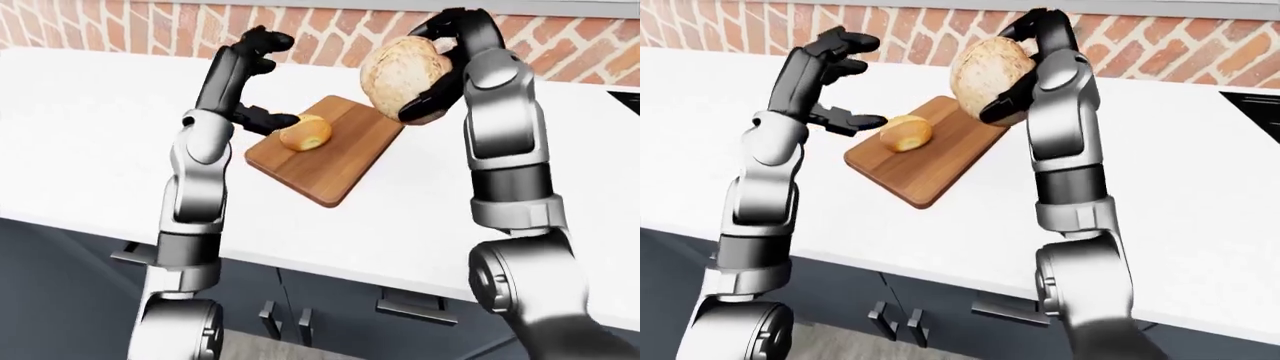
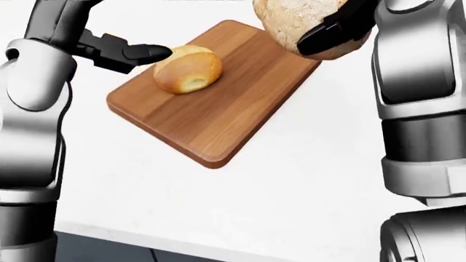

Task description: Place all breads on the cutting board.

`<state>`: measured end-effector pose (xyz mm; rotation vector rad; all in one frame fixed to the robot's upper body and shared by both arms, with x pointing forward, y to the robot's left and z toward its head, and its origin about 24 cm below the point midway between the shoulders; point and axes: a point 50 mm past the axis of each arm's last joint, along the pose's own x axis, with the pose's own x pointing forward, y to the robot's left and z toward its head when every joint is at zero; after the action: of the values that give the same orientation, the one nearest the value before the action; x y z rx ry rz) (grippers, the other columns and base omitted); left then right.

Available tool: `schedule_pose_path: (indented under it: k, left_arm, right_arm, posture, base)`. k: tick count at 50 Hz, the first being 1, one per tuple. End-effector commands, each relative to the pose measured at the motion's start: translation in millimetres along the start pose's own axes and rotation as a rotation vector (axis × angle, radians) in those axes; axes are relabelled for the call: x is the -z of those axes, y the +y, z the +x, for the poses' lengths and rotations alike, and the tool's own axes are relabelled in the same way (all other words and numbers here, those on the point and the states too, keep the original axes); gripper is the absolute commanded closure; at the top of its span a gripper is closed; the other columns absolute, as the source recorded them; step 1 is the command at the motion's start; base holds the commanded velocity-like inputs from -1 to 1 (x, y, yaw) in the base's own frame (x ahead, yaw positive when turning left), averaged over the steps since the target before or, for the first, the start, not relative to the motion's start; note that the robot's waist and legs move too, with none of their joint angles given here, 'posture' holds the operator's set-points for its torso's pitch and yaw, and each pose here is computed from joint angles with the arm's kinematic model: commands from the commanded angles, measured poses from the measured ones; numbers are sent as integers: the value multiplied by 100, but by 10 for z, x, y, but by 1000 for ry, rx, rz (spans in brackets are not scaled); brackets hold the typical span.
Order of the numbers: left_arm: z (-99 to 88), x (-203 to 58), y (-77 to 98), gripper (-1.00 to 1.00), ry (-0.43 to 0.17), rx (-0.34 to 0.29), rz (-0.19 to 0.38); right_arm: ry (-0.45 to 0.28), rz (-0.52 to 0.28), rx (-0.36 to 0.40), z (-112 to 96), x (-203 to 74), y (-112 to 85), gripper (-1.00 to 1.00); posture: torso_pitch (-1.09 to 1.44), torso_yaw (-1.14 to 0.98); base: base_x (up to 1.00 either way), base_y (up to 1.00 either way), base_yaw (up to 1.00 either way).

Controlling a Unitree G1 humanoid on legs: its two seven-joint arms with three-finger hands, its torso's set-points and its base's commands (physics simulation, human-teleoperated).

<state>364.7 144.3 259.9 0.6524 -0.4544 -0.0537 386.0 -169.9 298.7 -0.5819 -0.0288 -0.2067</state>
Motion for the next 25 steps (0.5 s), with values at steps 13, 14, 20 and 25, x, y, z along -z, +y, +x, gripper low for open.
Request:
schedule_pose_path:
  k: [13, 14, 20, 25]
  left_arm:
    - [-130, -209, 261, -100, -74, -73, -40]
    - [-138, -225, 263, -100, -76, -75, -42]
    - [-138, -240, 230, -100, -89, -67, -46]
    - [-151, -227, 205, -100, -92, -62, -56]
  right_arm:
    - [-43, 21, 24, 338, -152, 196, 100]
    - [-42, 20, 22, 345, -169, 206, 100]
    - [-8, -3, 1, 360, -160, 310, 100]
    - [24, -6, -5, 379, -67, 376, 100]
  posture:
    - [0, 0]
    - [0, 0]
    - [0, 0]
    - [0, 0]
  base:
    - [0, 0, 0]
    - [0, 0, 0]
    - [0, 0, 0]
    - [0, 0, 0]
